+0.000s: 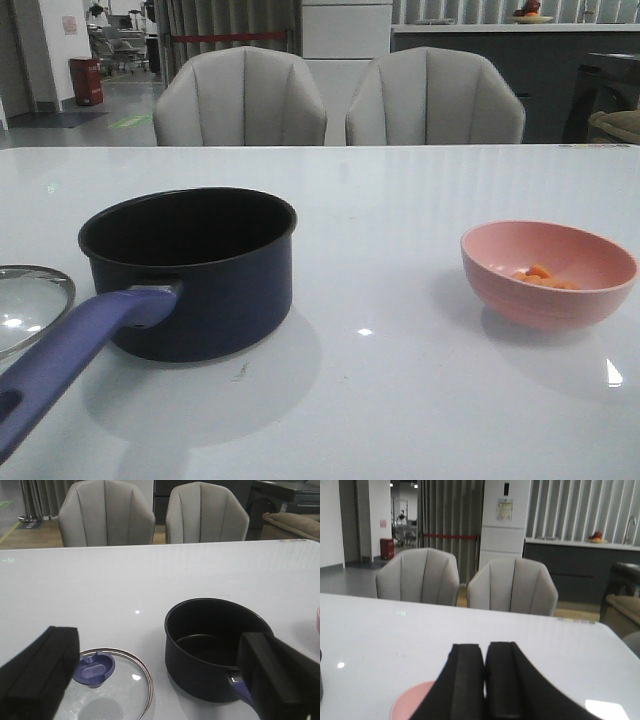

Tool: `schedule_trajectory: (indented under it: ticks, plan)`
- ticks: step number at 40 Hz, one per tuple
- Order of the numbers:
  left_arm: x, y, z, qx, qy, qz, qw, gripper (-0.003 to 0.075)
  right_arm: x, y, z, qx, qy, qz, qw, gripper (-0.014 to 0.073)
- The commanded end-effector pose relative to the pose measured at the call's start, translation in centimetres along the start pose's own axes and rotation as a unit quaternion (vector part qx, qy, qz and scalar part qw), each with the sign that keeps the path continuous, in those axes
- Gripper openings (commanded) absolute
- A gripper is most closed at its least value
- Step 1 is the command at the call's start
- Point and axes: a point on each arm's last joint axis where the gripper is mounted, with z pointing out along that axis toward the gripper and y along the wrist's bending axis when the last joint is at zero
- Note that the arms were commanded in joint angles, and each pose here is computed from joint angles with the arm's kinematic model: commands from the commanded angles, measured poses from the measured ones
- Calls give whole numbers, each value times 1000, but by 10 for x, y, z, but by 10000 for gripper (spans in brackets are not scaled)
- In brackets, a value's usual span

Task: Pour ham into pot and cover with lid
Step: 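Grasp the pink bowl rim with the right gripper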

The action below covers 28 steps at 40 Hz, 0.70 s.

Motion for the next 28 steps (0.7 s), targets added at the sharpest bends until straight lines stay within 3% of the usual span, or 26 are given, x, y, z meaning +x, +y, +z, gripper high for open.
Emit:
schedule_trajectory:
  ticks: [1, 8, 19, 22, 28]
  plan:
    - [-16, -2, -2, 8, -52, 0, 999, 655, -22, 0, 14, -1, 32, 0, 999, 169]
    - [-16, -4, -2, 25, -52, 8, 998, 655, -17, 0, 33, -2, 95, 1, 995, 169]
    - [-16, -5, -2, 31, -53, 9, 998, 654, -8, 1, 46, -1, 135, 27, 991, 180]
    - [-16, -5, -2, 31, -53, 9, 998, 655, -7, 1, 53, -1, 153, 27, 988, 241]
    - [-16, -5, -2, 31, -53, 9, 998, 655, -13, 1, 73, -1, 181, 29, 983, 461]
